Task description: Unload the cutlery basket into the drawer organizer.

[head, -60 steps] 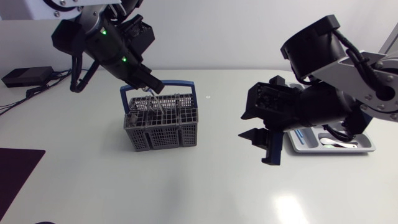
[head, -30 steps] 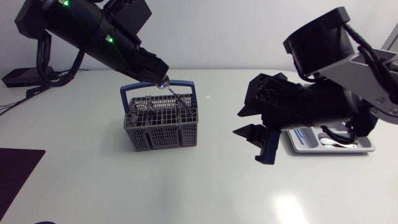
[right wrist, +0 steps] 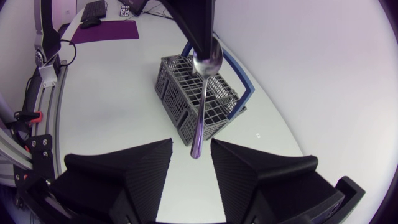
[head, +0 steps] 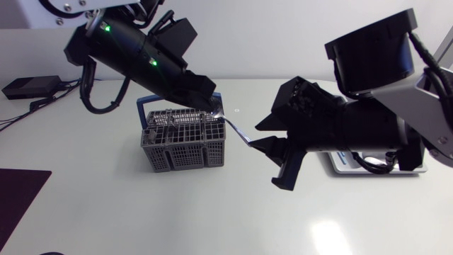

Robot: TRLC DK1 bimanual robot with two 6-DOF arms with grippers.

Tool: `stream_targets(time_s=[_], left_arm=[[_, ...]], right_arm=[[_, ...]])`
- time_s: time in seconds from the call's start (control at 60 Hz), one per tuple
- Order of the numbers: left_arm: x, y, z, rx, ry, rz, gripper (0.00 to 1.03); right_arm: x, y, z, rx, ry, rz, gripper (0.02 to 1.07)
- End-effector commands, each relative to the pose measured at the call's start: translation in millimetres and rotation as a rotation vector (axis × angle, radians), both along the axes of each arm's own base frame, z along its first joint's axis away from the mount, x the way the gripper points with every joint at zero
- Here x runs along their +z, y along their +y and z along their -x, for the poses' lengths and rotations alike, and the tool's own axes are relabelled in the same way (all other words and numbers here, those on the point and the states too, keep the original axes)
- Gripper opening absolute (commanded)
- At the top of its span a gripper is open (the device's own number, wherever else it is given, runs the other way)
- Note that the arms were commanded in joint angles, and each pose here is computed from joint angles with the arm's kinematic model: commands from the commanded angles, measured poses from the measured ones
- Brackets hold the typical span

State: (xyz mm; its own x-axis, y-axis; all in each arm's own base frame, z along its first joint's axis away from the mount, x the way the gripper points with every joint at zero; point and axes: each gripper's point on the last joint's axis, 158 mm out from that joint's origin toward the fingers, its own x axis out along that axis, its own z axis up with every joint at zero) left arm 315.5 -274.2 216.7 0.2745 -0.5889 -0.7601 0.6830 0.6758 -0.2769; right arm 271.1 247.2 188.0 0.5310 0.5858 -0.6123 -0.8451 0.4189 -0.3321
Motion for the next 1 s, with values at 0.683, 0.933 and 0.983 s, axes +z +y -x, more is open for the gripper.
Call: stream_targets(time_s=[0.683,0.933,0.983], left_arm=[[-25.5,-28.2,13.1,-0.070,0.114,0.036,0.04],[-24.3,-29.9,15.6,-0.077,0.113,0.038,0.04],[-25.0,-29.6,15.6,-0.077,0.113,0.035,0.04]], right_arm=[[-31.7,27.2,-23.1,-0.018,0.042,-0.024,0.35],[-33.5,27.8,-28.3,-0.020,0.043,-0.018,0.20],[-31.5,27.7,-29.1,-0.022,0.040,-0.021,0.17]])
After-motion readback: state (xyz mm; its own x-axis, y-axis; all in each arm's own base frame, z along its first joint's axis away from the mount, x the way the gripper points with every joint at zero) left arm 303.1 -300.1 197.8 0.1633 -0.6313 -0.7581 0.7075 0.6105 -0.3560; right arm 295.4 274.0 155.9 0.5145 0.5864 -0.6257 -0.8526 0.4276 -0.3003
